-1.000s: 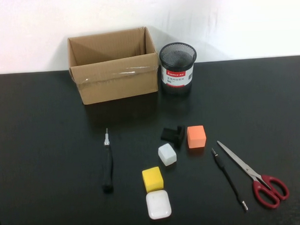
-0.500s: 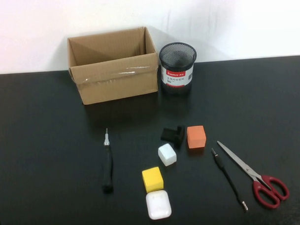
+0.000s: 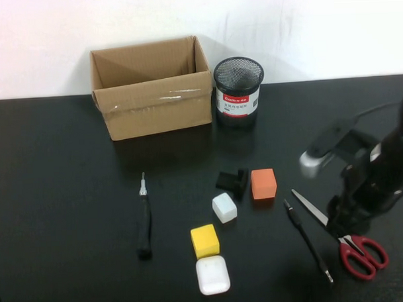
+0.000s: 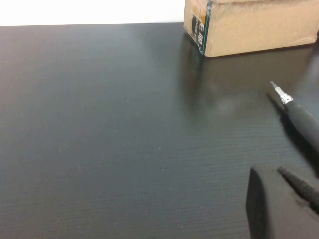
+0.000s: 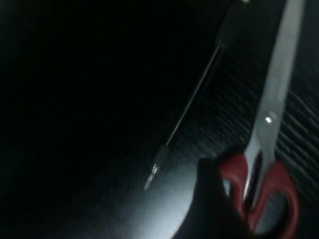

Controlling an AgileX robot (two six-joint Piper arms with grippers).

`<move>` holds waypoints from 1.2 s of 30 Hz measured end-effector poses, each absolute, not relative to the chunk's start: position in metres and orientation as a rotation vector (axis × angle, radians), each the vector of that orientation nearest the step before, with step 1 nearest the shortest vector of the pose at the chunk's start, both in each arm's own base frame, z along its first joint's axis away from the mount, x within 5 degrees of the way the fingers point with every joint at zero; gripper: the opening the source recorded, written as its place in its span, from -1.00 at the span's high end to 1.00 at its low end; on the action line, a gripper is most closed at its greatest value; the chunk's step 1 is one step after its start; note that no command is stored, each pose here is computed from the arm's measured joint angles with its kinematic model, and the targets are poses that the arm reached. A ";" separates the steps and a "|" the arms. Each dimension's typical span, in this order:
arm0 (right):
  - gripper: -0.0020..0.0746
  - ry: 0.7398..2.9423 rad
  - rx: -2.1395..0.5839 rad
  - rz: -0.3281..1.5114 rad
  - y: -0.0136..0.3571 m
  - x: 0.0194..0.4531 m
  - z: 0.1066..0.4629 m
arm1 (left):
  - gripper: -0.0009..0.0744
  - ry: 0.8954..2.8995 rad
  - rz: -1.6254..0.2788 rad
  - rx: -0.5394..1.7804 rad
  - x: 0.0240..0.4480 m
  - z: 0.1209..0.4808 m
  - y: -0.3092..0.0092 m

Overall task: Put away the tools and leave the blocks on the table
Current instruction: Pick up the scissors from the table, then place the Scissors into the box

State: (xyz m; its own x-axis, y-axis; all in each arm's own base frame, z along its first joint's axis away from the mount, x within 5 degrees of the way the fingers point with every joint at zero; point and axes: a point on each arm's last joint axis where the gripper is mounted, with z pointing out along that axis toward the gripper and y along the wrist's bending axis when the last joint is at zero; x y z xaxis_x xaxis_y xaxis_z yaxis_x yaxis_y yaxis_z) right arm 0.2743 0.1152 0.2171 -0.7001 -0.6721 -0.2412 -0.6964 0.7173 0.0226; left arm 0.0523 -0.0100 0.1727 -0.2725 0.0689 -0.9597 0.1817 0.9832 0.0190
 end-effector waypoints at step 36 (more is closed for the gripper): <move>0.78 2.279 -0.715 -0.032 0.131 0.343 0.289 | 0.99 1.847 -0.109 0.183 0.052 0.173 -0.010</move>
